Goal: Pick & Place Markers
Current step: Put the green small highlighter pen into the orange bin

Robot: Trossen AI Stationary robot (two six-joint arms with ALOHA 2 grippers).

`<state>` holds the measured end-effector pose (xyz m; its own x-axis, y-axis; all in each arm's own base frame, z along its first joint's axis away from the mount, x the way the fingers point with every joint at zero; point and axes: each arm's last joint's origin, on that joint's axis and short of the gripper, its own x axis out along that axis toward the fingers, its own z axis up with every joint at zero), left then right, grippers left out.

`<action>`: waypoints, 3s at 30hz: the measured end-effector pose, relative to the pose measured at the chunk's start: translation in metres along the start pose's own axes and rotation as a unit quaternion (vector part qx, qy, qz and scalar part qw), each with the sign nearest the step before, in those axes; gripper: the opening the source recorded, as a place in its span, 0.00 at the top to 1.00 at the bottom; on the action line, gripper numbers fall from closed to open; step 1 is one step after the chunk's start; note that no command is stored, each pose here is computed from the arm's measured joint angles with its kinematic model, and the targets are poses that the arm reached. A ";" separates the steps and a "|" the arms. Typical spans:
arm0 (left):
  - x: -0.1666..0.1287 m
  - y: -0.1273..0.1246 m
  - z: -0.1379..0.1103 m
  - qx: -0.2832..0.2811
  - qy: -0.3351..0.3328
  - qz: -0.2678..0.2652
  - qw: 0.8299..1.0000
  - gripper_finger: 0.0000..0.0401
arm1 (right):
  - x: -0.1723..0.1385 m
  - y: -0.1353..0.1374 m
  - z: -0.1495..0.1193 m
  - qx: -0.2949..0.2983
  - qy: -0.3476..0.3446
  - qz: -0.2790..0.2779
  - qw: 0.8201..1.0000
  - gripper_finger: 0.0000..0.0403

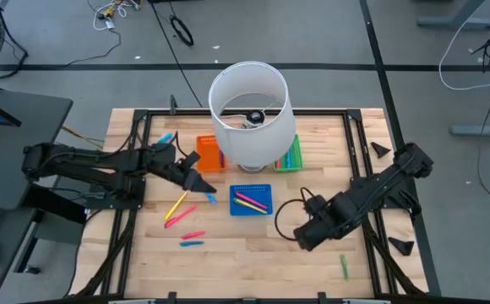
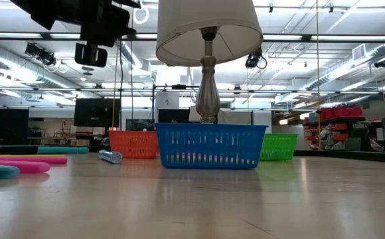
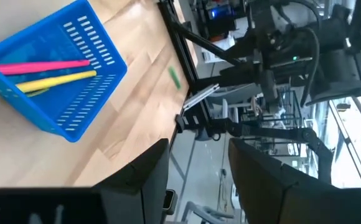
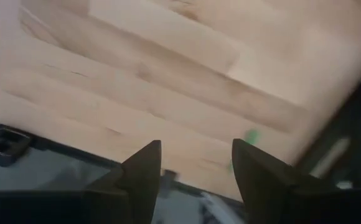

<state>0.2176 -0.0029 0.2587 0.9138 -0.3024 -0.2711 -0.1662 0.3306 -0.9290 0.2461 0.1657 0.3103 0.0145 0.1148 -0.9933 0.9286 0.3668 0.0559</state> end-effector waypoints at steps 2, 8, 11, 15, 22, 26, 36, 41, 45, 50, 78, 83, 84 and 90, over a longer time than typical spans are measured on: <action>0.001 -0.001 -0.002 0.001 0.003 -0.001 1.000 0.57 | 0.009 0.004 -0.004 0.013 0.002 0.018 1.000 0.51; 0.001 -0.001 -0.005 0.008 0.010 -0.002 1.000 0.57 | 0.051 0.011 -0.017 0.032 0.027 0.074 0.996 0.51; 0.001 -0.001 -0.005 0.008 0.011 0.000 1.000 0.57 | 0.074 0.005 -0.022 0.050 0.041 0.062 0.996 0.51; 0.001 -0.001 -0.005 0.007 0.011 0.000 1.000 0.57 | 0.099 -0.006 -0.034 0.062 0.077 0.044 0.994 0.51; 0.001 -0.001 -0.005 0.010 0.009 0.001 1.000 0.57 | 0.129 -0.026 -0.053 0.061 0.113 0.023 0.991 0.51; 0.001 -0.001 -0.004 0.010 -0.004 0.007 1.000 0.57 | 0.139 -0.038 -0.057 0.059 0.126 -0.007 0.990 0.51; 0.001 0.000 -0.003 0.007 -0.016 0.012 1.000 0.57 | 0.157 -0.073 -0.057 0.084 0.147 -0.003 0.986 0.51; 0.002 0.000 -0.003 0.006 -0.022 0.015 1.000 0.57 | 0.164 -0.088 -0.051 0.082 0.154 0.005 0.985 0.51; 0.002 0.000 -0.003 0.001 -0.022 0.016 1.000 0.57 | 0.180 -0.096 -0.045 0.083 0.175 0.026 0.981 0.51; 0.002 0.000 -0.003 -0.005 -0.022 0.016 1.000 0.57 | 0.191 -0.103 -0.041 0.086 0.196 0.041 0.976 0.51; 0.001 0.001 -0.002 -0.005 -0.045 0.025 0.999 0.57 | 0.191 -0.098 -0.044 0.049 0.207 0.080 0.974 0.94; 0.001 0.001 -0.001 -0.008 -0.047 0.026 0.999 0.57 | 0.191 -0.097 -0.041 0.058 0.189 0.086 0.976 0.94; 0.001 0.001 -0.001 -0.008 -0.048 0.026 0.998 0.57 | 0.191 -0.097 -0.040 0.061 0.186 0.086 0.977 0.94; 0.001 0.001 -0.001 -0.009 -0.058 0.030 0.998 0.57 | 0.191 -0.092 -0.029 0.083 0.172 0.093 0.977 0.93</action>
<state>0.2182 -0.0036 0.2570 0.9387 -0.1772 -0.2958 -0.2268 0.3290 -0.9167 0.1532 0.1805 0.1187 0.0898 0.4800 -0.8727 0.9697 0.1576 0.1865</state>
